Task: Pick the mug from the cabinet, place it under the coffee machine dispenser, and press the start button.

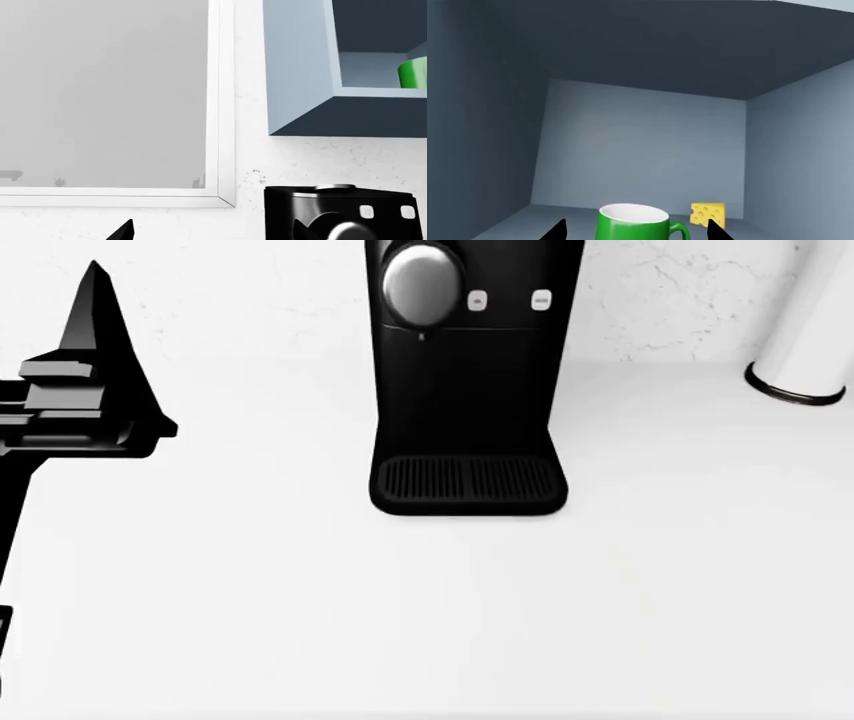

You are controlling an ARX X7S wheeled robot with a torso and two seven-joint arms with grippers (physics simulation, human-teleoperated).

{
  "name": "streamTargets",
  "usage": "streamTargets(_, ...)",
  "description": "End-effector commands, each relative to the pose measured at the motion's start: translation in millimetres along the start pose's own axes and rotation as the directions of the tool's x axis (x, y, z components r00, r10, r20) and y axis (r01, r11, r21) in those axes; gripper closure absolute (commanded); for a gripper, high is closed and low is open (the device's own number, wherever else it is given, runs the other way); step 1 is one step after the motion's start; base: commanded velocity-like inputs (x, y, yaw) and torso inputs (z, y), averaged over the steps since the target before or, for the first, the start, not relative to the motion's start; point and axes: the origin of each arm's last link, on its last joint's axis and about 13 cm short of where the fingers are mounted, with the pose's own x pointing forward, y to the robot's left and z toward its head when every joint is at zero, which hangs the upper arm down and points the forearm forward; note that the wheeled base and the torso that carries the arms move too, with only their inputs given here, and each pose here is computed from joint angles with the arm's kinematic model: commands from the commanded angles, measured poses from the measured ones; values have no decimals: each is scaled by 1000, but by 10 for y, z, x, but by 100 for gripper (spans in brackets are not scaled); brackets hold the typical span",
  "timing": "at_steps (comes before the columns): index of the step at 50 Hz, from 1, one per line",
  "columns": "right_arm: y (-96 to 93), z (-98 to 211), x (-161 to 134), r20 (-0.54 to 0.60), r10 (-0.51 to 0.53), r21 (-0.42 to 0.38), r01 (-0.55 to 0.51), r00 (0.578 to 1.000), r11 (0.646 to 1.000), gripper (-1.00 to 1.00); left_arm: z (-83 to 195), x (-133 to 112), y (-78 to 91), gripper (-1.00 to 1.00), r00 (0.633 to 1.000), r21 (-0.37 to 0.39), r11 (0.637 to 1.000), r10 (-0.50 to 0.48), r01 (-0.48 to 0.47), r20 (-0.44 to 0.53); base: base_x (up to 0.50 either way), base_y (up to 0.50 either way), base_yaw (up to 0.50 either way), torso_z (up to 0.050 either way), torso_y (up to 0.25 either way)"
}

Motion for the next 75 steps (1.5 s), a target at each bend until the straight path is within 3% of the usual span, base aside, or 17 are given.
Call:
streamTargets(1,0,0,0,0,0,0,0,1000,1000,-100,2,-9,0,-100,1000,0,1000,1,-1,1,86,0,0,0,0)
streamTargets(43,0,0,0,0,0,0,0,1000,1000,-100,14,-37,4,-100,1000,-12,1000,9,-9,9,70,0,0,0,0)
streamTargets(50,0,0,0,0,0,0,0,1000,1000,-100,12,4,23,-100,996,29,997,64,-66,64,0,0,0,0,0)
streamTargets(55,0,0,0,0,0,0,0,1000,1000,-100,47,-19,20,-100,992,4,1000,23,-24,124,0,0,0,0,0)
streamTargets(59,0,0,0,0,0,0,0,1000,1000,-100,23,-44,13,-100,992,67,998,-7,-1,127,0,0,0,0,-125)
streamTargets(66,0,0,0,0,0,0,0,1000,1000,-100,71,-66,8,-100,991,-7,1000,10,-9,133,0,0,0,0,-107)
streamTargets(75,0,0,0,0,0,0,0,1000,1000,-100,95,-81,-4,-100,988,-27,1000,-8,13,153,0,0,0,0,0)
